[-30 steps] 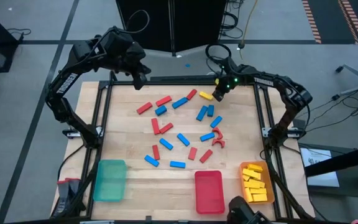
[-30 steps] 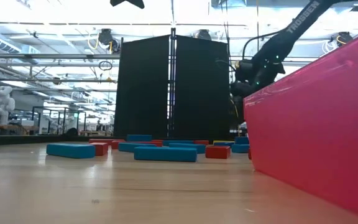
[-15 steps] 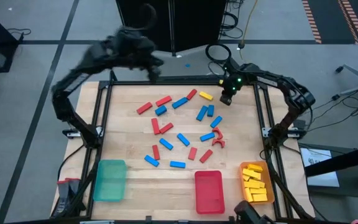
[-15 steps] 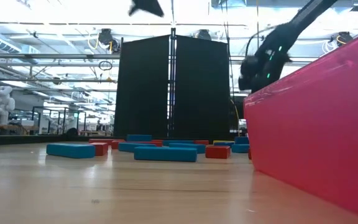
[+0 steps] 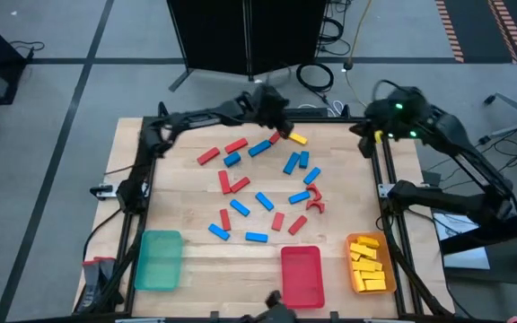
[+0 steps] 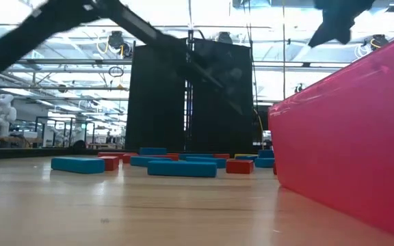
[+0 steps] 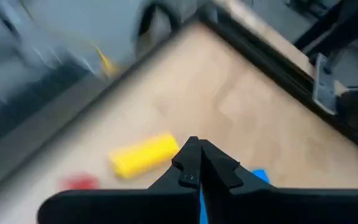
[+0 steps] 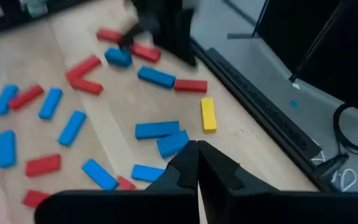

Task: Sort blocks
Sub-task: Put the red block into the red bin

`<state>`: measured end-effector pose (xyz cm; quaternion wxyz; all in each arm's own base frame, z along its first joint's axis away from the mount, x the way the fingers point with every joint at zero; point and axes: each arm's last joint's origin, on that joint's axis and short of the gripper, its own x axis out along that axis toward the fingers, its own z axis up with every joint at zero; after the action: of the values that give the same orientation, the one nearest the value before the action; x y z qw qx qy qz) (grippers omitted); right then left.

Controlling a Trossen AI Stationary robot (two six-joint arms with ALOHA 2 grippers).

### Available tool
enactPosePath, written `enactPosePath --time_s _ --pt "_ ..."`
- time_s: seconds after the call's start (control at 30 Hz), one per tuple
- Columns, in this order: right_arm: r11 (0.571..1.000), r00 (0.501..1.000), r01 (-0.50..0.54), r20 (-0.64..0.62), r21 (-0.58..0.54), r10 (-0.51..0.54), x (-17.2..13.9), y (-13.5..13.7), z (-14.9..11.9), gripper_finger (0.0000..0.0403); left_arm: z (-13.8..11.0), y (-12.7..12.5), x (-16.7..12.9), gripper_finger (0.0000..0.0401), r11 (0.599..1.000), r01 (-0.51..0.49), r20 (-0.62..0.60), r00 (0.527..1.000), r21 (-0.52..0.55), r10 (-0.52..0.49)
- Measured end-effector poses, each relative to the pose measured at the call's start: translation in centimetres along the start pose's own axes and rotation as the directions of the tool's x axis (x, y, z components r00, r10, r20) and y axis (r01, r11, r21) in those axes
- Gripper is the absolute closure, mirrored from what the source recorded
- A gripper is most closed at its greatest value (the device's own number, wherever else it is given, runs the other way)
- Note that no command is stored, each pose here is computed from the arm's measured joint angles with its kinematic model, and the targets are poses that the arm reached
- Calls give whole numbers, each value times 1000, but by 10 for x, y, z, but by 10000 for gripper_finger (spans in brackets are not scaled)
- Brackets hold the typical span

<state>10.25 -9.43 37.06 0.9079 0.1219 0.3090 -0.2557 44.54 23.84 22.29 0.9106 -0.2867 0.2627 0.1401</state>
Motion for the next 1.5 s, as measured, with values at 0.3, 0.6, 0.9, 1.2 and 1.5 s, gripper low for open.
enactPosePath --time_s 0.3,0.6,0.9,1.2,1.5 --pt "998 997 10 81 64 -15 -28 7 -11 403 31 -57 36 400 959 216 182 966 -184 -182" --pt "997 996 17 82 81 -24 -28 7 -11 403 16 -61 46 401 976 -48 -48 998 -213 39" --pt "997 996 12 82 74 -19 -29 7 -12 403 58 -21 -52 401 963 -200 -146 963 181 228" --pt "996 997 10 75 90 -17 -28 7 -12 403 63 64 -78 401 880 -227 -244 905 417 349" --pt "994 997 12 74 107 -20 -28 7 -12 403 44 87 -45 401 847 -2 -333 919 531 211"
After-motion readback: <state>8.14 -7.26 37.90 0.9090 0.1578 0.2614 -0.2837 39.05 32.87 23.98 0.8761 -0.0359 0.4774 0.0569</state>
